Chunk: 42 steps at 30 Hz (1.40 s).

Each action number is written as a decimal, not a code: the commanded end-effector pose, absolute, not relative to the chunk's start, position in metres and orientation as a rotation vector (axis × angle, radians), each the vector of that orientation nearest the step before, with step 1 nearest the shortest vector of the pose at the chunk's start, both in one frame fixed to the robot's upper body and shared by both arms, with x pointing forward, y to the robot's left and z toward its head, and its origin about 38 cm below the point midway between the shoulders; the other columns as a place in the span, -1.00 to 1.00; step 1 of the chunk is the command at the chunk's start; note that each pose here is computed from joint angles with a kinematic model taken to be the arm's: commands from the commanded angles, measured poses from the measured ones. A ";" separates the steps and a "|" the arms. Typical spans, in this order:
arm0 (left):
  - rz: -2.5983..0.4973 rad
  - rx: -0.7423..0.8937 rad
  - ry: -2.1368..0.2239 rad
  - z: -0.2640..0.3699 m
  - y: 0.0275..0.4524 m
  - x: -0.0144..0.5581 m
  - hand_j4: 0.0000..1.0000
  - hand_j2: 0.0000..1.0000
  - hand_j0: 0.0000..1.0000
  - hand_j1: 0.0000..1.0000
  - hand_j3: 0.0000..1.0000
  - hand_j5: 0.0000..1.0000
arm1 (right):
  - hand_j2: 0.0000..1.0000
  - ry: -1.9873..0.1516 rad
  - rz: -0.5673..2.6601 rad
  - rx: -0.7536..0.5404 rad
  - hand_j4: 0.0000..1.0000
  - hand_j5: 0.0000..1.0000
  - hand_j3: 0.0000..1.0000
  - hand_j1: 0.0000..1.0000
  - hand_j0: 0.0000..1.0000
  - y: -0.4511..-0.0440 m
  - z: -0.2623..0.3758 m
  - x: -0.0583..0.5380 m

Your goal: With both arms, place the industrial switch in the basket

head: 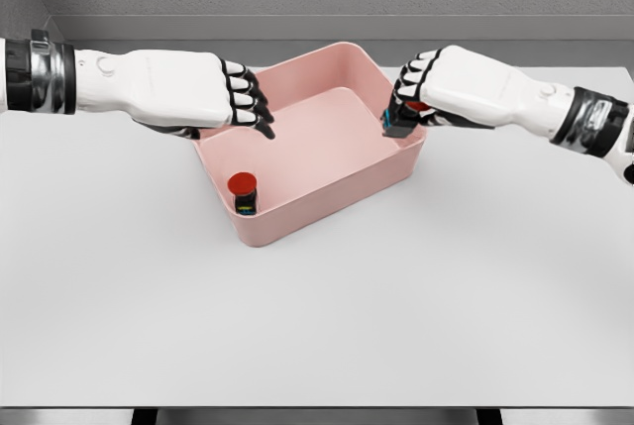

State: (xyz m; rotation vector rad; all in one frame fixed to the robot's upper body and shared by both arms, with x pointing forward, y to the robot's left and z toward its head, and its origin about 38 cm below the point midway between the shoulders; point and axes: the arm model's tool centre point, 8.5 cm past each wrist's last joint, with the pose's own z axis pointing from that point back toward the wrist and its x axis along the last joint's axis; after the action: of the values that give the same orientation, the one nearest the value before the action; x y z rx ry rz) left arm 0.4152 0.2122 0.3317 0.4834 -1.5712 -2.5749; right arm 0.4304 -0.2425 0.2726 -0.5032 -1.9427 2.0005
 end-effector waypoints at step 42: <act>-1.985 0.229 -1.399 0.264 0.358 0.405 1.00 1.00 1.00 1.00 1.00 1.00 | 1.00 -1.928 1.951 -0.398 1.00 1.00 1.00 1.00 1.00 -0.175 0.241 0.479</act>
State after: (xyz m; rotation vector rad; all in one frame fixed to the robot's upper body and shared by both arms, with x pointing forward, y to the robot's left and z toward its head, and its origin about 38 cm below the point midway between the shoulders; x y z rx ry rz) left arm 0.4054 0.3595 0.2651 0.2379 -1.3977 -1.9895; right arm 0.4786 -0.1747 0.2406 -0.4025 -1.9233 1.9627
